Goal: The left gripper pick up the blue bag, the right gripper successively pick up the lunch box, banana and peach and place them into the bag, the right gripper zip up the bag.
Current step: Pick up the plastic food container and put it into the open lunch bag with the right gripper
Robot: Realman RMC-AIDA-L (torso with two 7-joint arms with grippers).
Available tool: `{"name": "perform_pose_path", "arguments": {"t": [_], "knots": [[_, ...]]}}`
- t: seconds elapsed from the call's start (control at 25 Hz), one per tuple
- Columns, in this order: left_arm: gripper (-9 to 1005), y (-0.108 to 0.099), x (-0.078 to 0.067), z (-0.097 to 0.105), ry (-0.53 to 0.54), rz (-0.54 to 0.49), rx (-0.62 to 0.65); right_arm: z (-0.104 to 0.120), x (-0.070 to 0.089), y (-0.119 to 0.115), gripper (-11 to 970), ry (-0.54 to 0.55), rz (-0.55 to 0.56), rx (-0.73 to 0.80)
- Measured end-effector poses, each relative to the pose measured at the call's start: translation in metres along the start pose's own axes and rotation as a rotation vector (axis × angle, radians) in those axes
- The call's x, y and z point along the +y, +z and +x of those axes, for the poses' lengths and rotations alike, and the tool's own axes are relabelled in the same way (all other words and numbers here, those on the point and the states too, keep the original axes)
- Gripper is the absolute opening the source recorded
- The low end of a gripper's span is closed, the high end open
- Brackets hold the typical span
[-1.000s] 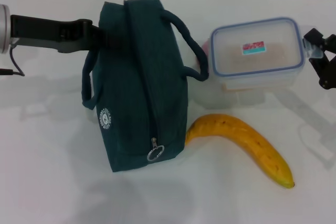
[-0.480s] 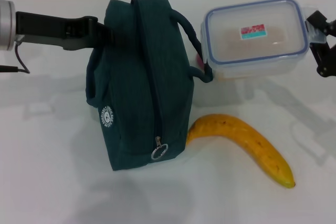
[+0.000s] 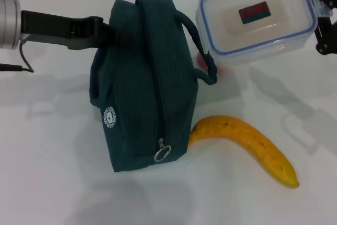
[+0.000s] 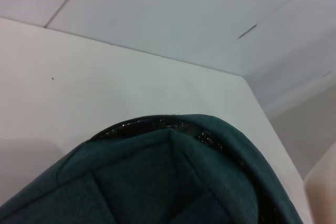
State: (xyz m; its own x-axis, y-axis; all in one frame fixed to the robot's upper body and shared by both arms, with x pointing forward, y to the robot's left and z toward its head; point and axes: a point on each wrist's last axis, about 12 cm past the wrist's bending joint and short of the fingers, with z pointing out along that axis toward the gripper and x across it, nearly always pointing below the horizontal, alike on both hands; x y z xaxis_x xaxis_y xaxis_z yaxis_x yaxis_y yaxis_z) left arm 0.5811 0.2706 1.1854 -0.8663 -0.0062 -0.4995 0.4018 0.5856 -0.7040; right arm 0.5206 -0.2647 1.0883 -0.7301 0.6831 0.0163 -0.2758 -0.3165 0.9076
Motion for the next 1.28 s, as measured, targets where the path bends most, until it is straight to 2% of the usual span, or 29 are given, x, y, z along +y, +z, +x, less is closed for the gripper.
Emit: {"name": "perform_pose_path", "arguments": {"t": [0.28, 0.92, 1.28], "knots": [[54, 0.004, -0.003, -0.002, 0.01, 0.005, 0.009, 0.0, -0.001, 0.005, 101, 0.012, -0.008, -0.01], [54, 0.008, -0.003, -0.002, 0.005, 0.018, 0.023, -0.002, -0.007, -0.009, 104, 0.029, 0.028, -0.097], [53, 0.009, -0.003, -0.003, 0.013, 0.02, 0.025, -0.001, -0.007, -0.013, 105, 0.049, 0.013, -0.139]]}}
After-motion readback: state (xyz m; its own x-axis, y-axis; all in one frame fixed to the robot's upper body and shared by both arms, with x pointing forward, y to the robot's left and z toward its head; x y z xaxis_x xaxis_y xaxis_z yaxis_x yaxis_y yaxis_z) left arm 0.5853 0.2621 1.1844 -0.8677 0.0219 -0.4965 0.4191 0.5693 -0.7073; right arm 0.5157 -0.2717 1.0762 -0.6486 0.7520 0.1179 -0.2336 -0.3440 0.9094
